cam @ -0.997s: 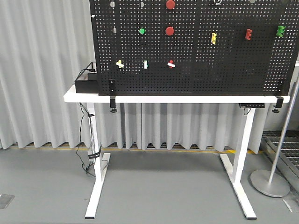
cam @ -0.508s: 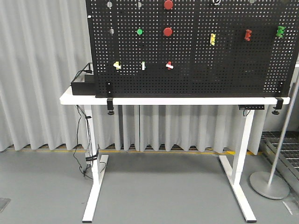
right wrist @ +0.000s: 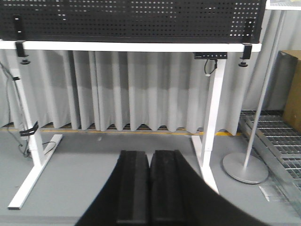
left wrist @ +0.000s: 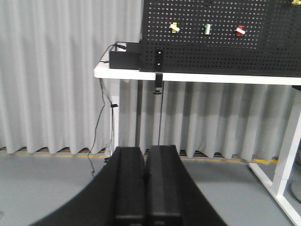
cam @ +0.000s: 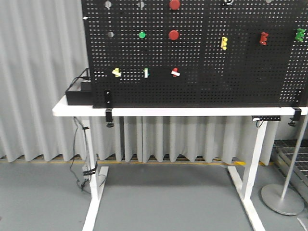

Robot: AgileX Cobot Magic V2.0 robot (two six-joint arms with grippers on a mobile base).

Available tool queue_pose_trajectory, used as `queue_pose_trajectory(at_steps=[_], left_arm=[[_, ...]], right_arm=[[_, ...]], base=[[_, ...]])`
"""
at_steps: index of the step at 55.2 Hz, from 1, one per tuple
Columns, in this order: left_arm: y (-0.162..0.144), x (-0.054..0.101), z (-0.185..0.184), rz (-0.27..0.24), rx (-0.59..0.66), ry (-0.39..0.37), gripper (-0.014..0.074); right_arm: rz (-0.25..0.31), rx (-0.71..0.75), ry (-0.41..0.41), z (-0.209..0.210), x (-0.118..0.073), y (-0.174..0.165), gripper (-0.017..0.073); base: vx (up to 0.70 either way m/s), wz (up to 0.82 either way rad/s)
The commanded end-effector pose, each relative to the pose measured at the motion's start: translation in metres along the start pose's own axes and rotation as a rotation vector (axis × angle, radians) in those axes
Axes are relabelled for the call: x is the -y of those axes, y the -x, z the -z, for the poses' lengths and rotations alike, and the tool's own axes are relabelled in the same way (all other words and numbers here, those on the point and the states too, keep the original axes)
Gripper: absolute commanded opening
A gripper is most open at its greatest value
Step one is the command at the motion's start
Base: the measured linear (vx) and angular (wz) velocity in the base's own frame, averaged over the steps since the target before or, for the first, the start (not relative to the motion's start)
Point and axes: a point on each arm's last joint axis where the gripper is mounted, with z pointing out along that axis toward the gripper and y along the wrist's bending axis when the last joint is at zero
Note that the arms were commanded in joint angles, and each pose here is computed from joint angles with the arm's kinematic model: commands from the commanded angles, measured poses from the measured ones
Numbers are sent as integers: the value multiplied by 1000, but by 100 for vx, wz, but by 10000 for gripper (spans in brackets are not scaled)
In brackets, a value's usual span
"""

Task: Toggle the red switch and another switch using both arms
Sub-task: 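Drive the base forward up to the black pegboard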

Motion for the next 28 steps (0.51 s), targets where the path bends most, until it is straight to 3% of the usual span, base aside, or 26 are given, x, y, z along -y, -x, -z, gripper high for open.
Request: queue_pose_trajectory(at_steps=[1, 28], left_arm=[[2, 0, 0, 6, 70, -7, 3], [2, 0, 0, 6, 70, -7, 3]], right_arm=[[16, 87, -4, 1, 0, 6, -6], [16, 87, -4, 1, 0, 6, -6]], base=[[21, -14], [28, -1]])
